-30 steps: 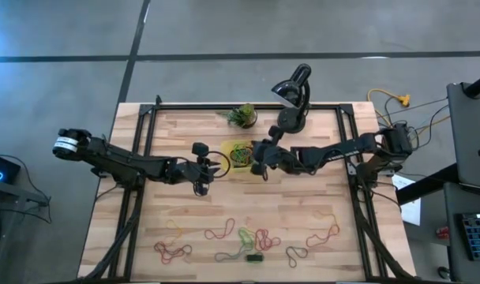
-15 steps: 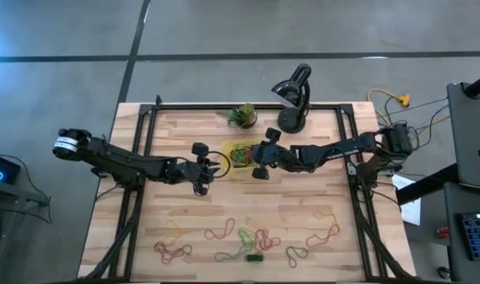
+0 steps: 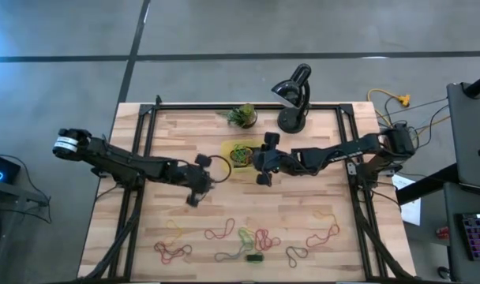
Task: Pick and place rubber bands into bin
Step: Put the red rubber band in the yellow bin
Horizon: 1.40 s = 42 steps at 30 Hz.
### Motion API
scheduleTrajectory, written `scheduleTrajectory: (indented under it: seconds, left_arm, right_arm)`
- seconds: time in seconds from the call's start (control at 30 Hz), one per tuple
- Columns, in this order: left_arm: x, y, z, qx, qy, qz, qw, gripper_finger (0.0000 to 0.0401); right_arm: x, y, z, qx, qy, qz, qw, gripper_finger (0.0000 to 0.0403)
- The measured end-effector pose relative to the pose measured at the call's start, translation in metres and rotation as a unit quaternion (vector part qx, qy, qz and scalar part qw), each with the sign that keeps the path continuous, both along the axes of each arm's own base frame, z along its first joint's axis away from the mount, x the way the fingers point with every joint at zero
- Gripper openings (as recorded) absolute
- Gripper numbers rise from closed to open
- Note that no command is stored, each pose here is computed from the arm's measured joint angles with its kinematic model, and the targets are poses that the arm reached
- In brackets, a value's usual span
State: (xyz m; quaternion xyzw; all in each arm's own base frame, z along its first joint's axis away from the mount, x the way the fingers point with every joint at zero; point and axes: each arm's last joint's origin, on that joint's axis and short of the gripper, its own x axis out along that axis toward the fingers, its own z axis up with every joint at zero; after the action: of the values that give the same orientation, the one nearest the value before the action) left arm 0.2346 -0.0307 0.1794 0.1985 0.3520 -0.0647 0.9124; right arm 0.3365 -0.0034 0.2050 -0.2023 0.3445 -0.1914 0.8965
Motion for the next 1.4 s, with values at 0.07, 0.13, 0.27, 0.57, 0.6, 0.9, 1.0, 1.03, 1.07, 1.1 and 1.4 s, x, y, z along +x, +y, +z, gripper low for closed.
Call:
scheduleTrajectory:
  seconds: [0.07, 0.13, 0.27, 0.57, 0.6, 0.9, 1.0, 1.03, 1.07, 1.1, 1.4]
  left_arm:
    - [0.000, -0.006, 0.000, -0.053, 0.004, -0.056, 0.997, 0.0066]
    - [0.000, -0.013, 0.002, -0.087, -0.003, -0.101, 0.991, 0.0066]
    - [0.004, -0.027, 0.005, -0.100, -0.033, -0.145, 0.984, 0.0066]
    - [0.025, -0.052, -0.013, -0.070, -0.052, -0.212, 0.973, 0.0066]
    - [0.028, -0.053, -0.016, -0.066, -0.052, -0.215, 0.973, 0.0066]
    - [0.062, -0.063, -0.037, -0.042, -0.044, -0.221, 0.973, 0.0066]
    - [0.070, -0.065, -0.045, -0.041, -0.031, -0.220, 0.974, 0.0066]
    - [0.073, -0.066, -0.047, -0.041, -0.027, -0.220, 0.974, 0.0066]
    - [0.076, -0.067, -0.050, -0.041, -0.023, -0.219, 0.974, 0.0066]
    - [0.077, -0.067, -0.052, -0.042, -0.019, -0.219, 0.975, 0.0066]
    - [0.082, -0.065, -0.058, -0.048, 0.009, -0.205, 0.978, 0.0066]
  right_arm:
    - [-0.004, 0.006, 0.005, 0.000, 0.005, 0.010, 1.000, 0.0136]
    - [-0.008, 0.013, 0.011, 0.001, -0.001, 0.018, 1.000, 0.0132]
    - [-0.017, 0.028, 0.026, 0.004, -0.013, 0.043, 0.999, 0.0124]
    - [-0.040, 0.057, 0.052, 0.035, -0.052, 0.075, 0.995, 0.0107]
    - [-0.042, 0.060, 0.052, 0.036, -0.052, 0.079, 0.995, 0.0105]
    - [-0.050, 0.072, 0.057, 0.036, -0.056, 0.104, 0.992, 0.0091]
    - [-0.051, 0.073, 0.056, 0.037, -0.055, 0.105, 0.992, 0.0087]
    - [-0.051, 0.073, 0.056, 0.037, -0.054, 0.105, 0.992, 0.0085]
    - [-0.051, 0.073, 0.056, 0.037, -0.054, 0.105, 0.992, 0.0084]
    - [-0.051, 0.073, 0.056, 0.037, -0.053, 0.105, 0.992, 0.0083]
    - [-0.051, 0.073, 0.055, 0.037, -0.048, 0.104, 0.993, 0.0073]
